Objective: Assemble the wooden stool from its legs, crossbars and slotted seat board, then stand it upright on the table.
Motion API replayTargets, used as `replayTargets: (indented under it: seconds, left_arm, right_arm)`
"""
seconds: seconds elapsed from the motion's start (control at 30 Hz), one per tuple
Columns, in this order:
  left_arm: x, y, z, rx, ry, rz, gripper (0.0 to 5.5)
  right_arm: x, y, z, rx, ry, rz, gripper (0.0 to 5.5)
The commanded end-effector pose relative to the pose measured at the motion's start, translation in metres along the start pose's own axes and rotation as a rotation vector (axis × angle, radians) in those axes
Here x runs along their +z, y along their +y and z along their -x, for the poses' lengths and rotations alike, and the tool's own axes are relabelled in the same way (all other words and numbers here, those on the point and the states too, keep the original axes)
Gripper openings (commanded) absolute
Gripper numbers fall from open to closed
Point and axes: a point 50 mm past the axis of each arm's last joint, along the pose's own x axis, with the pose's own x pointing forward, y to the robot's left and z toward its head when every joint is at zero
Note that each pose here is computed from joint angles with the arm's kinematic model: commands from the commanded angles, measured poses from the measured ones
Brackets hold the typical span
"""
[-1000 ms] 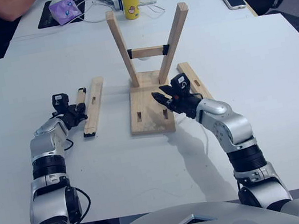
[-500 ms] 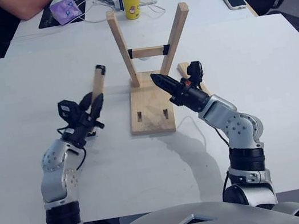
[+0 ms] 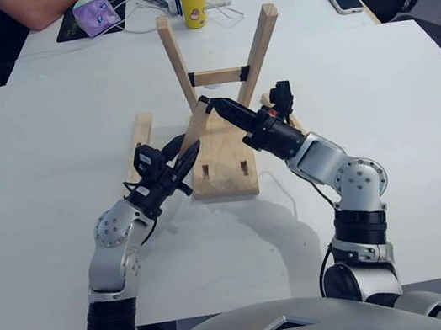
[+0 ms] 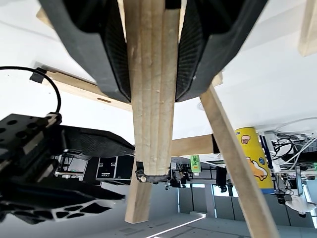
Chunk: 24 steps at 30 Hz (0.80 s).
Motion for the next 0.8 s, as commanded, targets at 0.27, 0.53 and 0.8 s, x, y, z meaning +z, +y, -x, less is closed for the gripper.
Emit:
replayTargets:
  seconds: [0.27, 0.53, 0.8]
  left_arm:
    - [0.004, -0.015, -0.009, -0.044, -0.028, -0.018, 1.33]
    - [0.004, -0.015, -0.01, -0.002, -0.029, -0.088, 1.33]
    - [-0.005, -0.014, -0.008, 0.012, 0.01, -0.093, 1.69]
  right_arm:
    - [-0.001, 0.002, -0.009, -0.006, -0.008, -0.033, 2.43]
    - [0.003, 0.005, -0.01, -0.003, -0.022, -0.04, 1.1]
    - [0.002, 0.003, -0.009, -0.015, -0.018, -0.036, 0.44]
